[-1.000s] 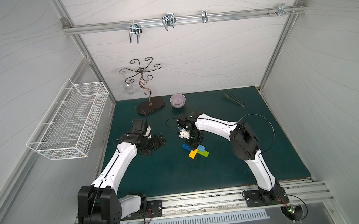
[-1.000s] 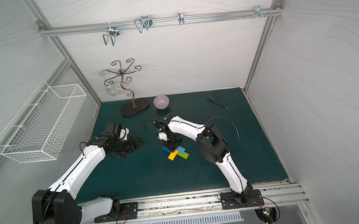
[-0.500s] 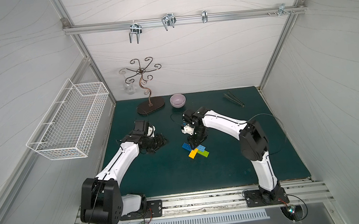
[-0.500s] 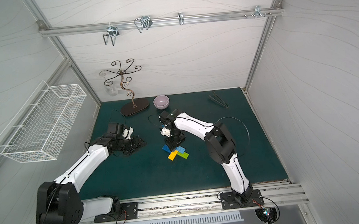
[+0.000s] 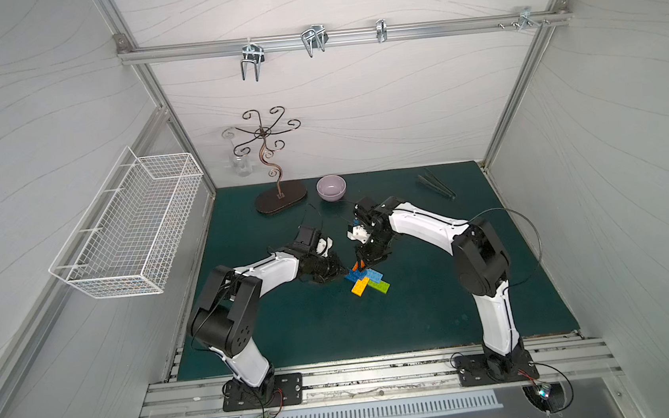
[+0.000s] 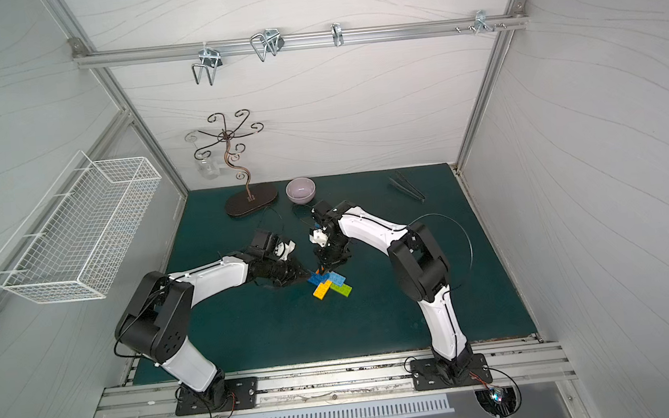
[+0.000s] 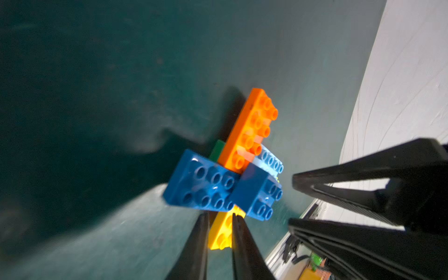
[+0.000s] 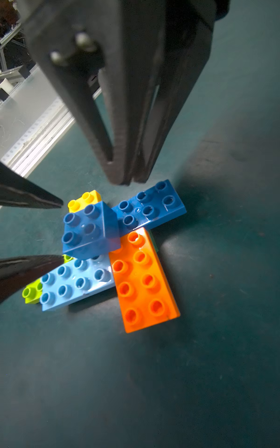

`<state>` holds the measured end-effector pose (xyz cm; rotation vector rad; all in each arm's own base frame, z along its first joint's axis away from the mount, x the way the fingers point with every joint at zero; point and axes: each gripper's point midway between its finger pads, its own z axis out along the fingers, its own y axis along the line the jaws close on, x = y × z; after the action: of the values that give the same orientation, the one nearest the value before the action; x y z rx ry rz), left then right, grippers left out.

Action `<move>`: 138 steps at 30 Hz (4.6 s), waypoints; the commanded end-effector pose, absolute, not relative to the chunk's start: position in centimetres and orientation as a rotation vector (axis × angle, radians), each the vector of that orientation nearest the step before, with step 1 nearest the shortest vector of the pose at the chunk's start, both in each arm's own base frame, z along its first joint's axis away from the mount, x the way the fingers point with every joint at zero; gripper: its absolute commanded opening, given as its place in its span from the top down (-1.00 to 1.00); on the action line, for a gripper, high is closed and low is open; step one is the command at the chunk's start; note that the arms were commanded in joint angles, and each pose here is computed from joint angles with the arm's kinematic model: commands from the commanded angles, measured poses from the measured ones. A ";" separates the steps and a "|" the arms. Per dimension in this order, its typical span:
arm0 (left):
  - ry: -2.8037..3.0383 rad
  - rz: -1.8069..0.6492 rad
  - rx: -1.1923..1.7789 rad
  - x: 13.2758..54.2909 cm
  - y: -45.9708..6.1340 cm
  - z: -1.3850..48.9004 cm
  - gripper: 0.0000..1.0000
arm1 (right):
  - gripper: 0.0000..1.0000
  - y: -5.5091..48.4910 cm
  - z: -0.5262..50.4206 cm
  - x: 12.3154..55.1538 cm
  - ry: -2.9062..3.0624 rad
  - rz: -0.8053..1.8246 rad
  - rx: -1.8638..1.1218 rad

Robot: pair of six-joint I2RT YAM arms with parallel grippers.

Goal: Assemble a small pinwheel with lego
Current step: Assemble the lego brick with the lego brick.

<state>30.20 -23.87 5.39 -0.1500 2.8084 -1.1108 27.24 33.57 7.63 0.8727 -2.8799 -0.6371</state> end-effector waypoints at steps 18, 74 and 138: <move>2.796 -1.222 -0.060 31.5 -27.7 4.3 0.88 | 0.54 31.5 3.7 27.4 -2.861 -0.500 0.812; 2.992 -0.916 -0.153 27.9 -24.1 0.3 1.00 | 0.48 32.6 -0.4 28.3 -2.625 -0.493 1.108; 2.657 -0.996 -0.085 32.5 -23.7 6.4 0.90 | 0.37 34.7 1.0 28.5 -2.578 -0.494 1.246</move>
<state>31.15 -24.68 4.14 -0.0785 2.6897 -1.0357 27.46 34.53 5.02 1.1627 -2.5413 -0.6135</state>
